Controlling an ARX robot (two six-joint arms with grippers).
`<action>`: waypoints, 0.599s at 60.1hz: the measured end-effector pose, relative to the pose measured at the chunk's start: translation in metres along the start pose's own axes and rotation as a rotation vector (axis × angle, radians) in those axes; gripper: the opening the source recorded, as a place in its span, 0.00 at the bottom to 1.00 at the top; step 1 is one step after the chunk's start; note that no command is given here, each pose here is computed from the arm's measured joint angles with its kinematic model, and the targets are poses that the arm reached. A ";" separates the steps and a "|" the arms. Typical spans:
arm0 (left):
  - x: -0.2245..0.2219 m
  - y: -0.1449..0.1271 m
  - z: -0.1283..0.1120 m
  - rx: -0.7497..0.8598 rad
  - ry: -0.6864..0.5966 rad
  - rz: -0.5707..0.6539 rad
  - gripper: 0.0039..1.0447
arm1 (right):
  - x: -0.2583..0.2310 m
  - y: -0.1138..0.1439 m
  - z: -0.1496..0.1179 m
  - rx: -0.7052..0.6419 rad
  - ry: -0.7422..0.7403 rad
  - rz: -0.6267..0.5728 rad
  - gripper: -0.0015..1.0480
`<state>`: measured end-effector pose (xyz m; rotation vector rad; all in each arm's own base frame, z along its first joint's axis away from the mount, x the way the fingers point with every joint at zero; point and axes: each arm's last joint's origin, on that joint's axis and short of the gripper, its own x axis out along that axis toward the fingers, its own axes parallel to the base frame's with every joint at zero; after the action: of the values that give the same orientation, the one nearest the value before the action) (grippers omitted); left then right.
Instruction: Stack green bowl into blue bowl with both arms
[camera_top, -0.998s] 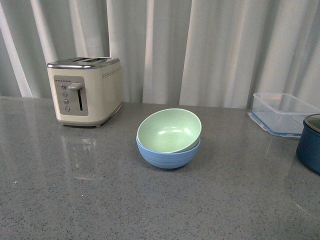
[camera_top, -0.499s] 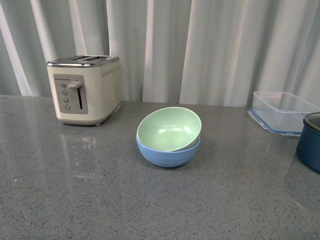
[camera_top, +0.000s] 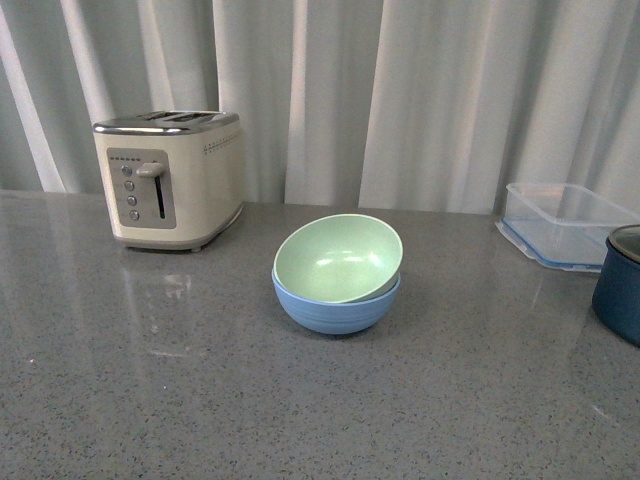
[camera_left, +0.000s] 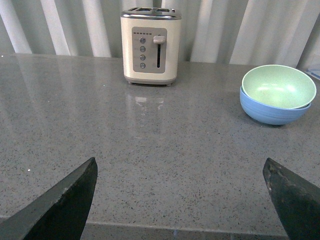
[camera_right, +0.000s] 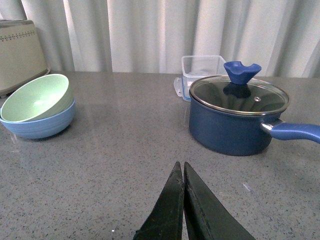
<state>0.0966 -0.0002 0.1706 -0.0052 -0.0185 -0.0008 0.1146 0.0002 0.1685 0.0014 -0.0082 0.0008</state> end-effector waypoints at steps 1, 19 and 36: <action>0.000 0.000 0.000 0.000 0.000 0.000 0.94 | 0.000 0.000 0.000 0.000 0.000 0.000 0.01; 0.000 0.000 0.000 0.000 0.000 0.000 0.94 | -0.006 0.000 0.000 0.000 -0.001 0.000 0.01; 0.000 0.000 0.000 0.000 0.000 0.000 0.94 | -0.017 0.000 -0.003 0.000 0.005 0.003 0.01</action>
<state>0.0965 -0.0002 0.1707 -0.0048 -0.0189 -0.0008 0.0976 0.0003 0.1652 0.0010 -0.0029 0.0034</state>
